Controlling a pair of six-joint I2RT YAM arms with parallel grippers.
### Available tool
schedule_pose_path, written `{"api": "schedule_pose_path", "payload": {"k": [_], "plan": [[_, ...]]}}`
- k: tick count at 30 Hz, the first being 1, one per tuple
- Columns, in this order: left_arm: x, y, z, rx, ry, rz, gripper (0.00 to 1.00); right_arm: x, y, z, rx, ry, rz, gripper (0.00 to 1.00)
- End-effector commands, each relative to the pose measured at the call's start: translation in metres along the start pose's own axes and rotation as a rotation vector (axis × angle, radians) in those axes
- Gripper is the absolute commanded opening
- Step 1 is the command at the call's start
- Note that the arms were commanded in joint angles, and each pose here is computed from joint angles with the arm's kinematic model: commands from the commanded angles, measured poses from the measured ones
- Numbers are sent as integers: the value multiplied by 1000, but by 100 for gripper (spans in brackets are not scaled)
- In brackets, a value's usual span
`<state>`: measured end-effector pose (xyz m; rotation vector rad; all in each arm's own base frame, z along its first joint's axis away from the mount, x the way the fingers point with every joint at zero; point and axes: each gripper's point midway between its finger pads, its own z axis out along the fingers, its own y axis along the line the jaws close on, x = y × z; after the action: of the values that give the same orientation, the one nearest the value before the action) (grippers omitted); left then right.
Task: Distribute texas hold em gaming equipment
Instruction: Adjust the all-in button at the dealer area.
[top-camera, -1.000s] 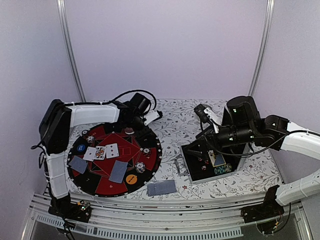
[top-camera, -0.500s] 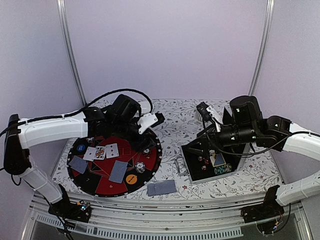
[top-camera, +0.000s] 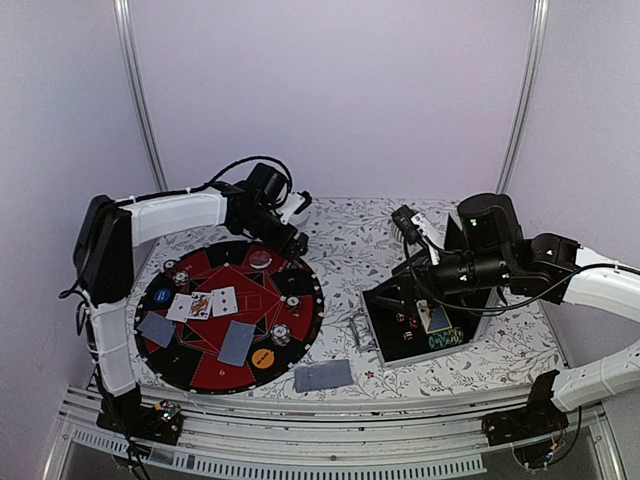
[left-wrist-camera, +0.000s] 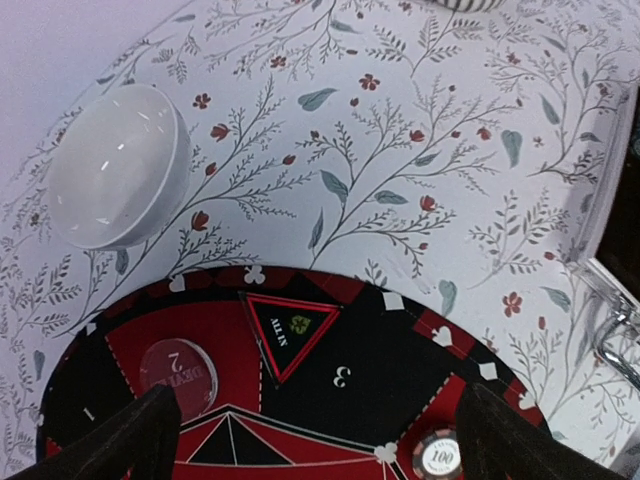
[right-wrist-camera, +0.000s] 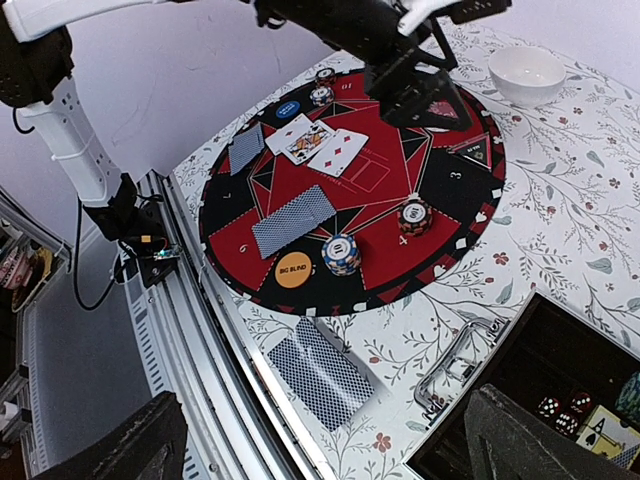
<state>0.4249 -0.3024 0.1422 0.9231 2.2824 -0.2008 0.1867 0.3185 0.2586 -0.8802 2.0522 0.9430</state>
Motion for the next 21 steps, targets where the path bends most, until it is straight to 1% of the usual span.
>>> {"api": "schedule_pose_path", "payload": {"k": [1,6,11,15,19,21], "plan": [[22,6,48,2,132,-74,98,2,-4,2,7,-7,16,99],[40,28,89,-14,187,-166,98,6,-5,5,7,8,12,99],[56,23,117,14,213,-182,98,7,-6,8,6,15,8,99],[71,25,129,-3,248,-186,98,6,-5,8,6,13,9,99],[71,15,129,52,248,-199,86,7,-6,7,8,12,11,99],[69,9,127,84,240,-212,85,7,-6,7,7,12,12,99]]}}
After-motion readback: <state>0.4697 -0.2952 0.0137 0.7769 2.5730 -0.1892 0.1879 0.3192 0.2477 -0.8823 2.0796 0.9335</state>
